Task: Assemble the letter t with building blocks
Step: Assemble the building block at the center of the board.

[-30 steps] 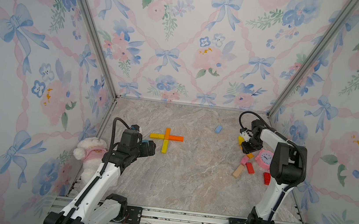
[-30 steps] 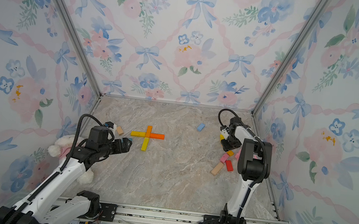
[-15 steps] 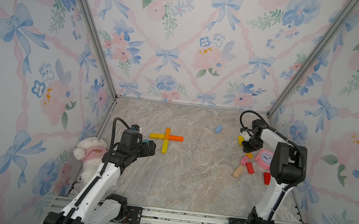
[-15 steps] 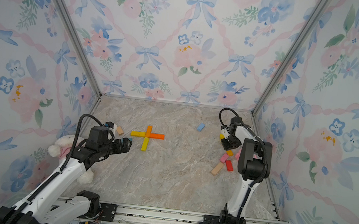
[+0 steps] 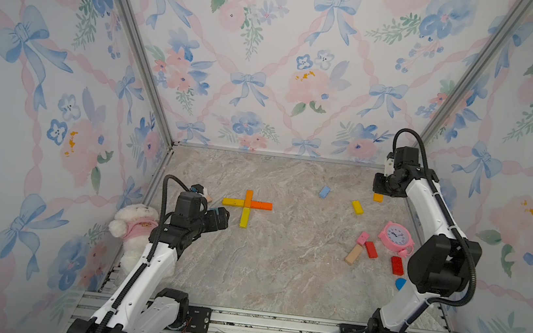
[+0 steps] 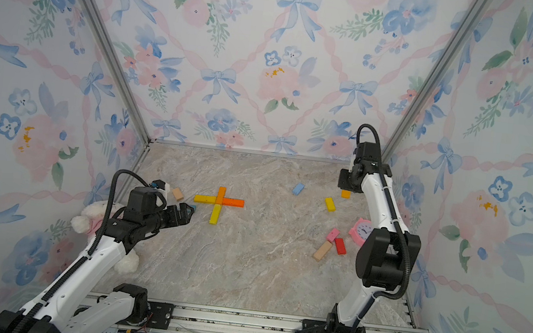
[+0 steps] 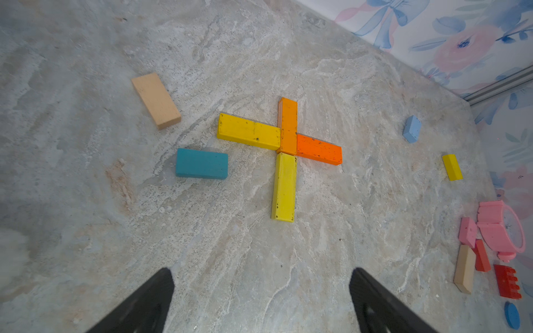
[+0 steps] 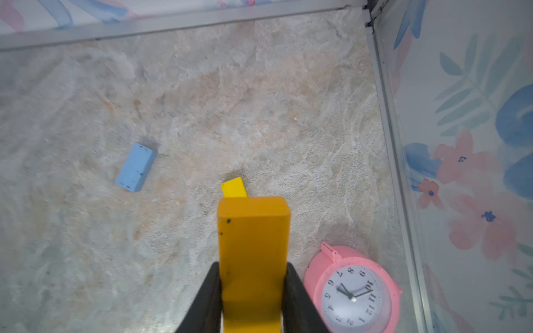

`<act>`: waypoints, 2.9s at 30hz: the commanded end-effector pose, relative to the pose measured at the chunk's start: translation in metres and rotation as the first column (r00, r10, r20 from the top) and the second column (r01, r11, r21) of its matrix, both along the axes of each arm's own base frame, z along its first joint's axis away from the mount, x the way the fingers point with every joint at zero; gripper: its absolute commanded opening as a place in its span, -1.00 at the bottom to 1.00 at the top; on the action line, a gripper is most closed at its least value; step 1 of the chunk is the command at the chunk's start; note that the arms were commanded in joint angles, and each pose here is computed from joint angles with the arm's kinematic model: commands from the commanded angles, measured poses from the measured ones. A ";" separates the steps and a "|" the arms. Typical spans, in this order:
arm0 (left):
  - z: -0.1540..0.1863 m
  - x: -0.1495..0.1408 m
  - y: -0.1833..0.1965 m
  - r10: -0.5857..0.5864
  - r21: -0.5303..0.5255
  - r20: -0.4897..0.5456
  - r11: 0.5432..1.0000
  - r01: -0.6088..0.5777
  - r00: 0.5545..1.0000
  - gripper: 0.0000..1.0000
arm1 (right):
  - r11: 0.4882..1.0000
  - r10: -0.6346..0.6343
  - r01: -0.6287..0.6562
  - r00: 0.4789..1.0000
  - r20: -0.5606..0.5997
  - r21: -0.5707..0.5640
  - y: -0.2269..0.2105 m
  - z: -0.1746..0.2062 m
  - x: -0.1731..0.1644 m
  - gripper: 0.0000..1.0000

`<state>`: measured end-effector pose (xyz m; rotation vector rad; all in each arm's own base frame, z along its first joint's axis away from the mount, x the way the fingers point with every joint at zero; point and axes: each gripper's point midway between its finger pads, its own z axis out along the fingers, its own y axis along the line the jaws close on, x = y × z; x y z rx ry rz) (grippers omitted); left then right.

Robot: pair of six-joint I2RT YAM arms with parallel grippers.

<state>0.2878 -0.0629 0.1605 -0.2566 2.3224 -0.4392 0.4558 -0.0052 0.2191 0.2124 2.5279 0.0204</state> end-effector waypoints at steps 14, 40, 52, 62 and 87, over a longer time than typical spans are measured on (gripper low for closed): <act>0.034 -0.013 0.033 0.143 0.051 0.136 0.987 -0.151 0.980 0.96 | 0.952 0.142 -0.064 0.959 -0.245 0.299 0.363 -0.089 -0.149 -1.00; 0.044 -0.018 0.035 0.148 0.039 0.178 0.987 -0.157 0.973 0.96 | 0.957 0.204 -0.119 0.924 -0.323 0.265 0.465 -0.162 -0.182 -1.00; 0.045 -0.018 0.037 0.161 0.039 0.182 0.985 -0.171 0.970 0.96 | 0.968 0.222 -0.165 0.913 -0.343 0.187 0.459 -0.177 -0.175 -0.98; 0.045 -0.019 0.038 0.162 0.042 0.184 0.984 -0.172 0.969 0.96 | 0.971 0.226 -0.178 0.900 -0.372 0.160 0.458 -0.190 -0.176 -0.95; 0.046 -0.019 0.038 0.161 0.040 0.187 0.984 -0.172 0.969 0.96 | 0.968 0.247 -0.206 0.883 -0.398 0.144 0.461 -0.203 -0.175 -0.87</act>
